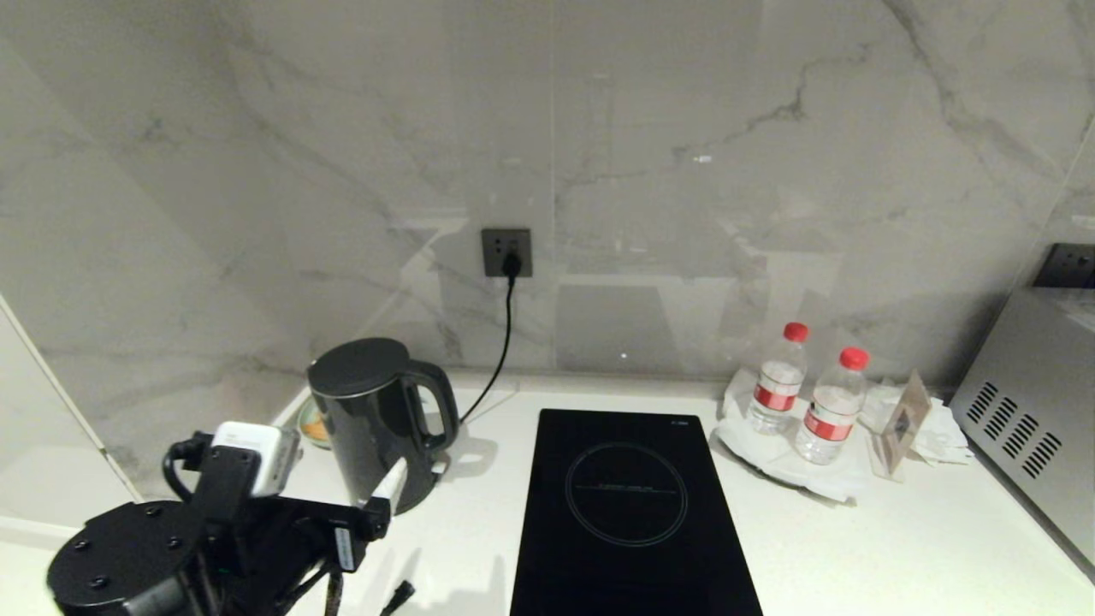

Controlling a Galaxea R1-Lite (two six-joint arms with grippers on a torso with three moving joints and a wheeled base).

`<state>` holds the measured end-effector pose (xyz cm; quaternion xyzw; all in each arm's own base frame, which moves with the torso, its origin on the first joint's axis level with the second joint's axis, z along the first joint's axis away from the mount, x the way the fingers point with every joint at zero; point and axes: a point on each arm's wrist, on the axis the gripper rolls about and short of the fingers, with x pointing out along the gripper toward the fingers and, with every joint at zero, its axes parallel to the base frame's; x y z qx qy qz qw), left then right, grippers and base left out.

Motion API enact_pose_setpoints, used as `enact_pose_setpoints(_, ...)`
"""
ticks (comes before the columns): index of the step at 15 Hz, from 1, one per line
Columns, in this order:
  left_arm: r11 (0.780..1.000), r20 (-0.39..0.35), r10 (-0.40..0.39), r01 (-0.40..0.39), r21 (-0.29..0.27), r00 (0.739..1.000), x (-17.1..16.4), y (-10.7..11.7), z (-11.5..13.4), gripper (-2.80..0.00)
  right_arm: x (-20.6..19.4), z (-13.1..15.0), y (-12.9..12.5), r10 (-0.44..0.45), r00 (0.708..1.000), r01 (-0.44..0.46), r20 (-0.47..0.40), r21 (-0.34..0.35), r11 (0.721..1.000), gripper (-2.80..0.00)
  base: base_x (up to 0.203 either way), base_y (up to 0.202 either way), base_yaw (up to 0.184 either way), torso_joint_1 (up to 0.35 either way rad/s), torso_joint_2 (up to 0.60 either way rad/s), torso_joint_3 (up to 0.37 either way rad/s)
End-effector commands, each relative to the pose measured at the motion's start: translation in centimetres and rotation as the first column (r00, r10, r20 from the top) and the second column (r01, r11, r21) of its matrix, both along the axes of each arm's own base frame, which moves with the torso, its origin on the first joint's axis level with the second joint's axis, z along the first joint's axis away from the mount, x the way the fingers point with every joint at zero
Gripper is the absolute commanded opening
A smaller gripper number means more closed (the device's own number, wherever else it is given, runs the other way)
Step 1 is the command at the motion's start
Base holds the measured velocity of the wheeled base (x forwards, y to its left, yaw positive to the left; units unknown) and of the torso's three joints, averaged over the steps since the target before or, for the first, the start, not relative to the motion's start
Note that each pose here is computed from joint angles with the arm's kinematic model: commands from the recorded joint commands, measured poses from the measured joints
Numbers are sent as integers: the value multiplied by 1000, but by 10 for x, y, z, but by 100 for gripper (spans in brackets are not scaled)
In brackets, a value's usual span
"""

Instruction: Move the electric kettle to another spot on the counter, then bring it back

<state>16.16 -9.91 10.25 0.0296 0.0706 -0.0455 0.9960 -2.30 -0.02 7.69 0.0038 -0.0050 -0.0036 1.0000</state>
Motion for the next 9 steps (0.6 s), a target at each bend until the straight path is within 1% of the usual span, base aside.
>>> enact_pose_setpoints(1, 998, 138, 44, -37, -51, 989, -20, 19, 35, 0, 0, 0, 0, 0, 1000, 0, -1, 0, 1000, -280, 0, 0, 0, 0, 0, 0)
enact_pose_setpoints(2, 997, 159, 65, -57, -49, 985, -27, 24, 44, 0, 0, 0, 0, 0, 1000, 0, 0, 0, 1000, -280, 0, 0, 0, 0, 0, 0)
enact_pose_setpoints(3, 996, 164, 81, -75, -43, 983, -34, 30, 53, 0, 0, 0, 0, 0, 1000, 0, -1, 0, 1000, -280, 0, 0, 0, 0, 0, 0)
enact_pose_setpoints(4, 996, 137, 87, -85, -17, 987, -43, 36, 59, 0, 0, 0, 0, 0, 1000, 0, -1, 0, 1000, -280, 0, 0, 0, 0, 0, 0)
enact_pose_setpoints(5, 996, 81, 88, -90, 22, 993, -49, 40, 61, 0, 0, 0, 0, 0, 1000, 0, -2, 0, 1000, -280, 0, 0, 0, 0, 0, 0)
enact_pose_setpoints(7, 994, 7, 95, -95, 49, 995, -64, 50, 76, 0, 0, 0, 0, 0, 1000, 0, 0, 0, 1000, -280, 0, 0, 0, 0, 0, 0)
enact_pose_setpoints(9, 988, -88, 115, -105, 114, 989, -84, 64, 82, 0, 0, 0, 0, 0, 1000, 0, -1, 0, 1000, -280, 0, 0, 0, 0, 0, 0)
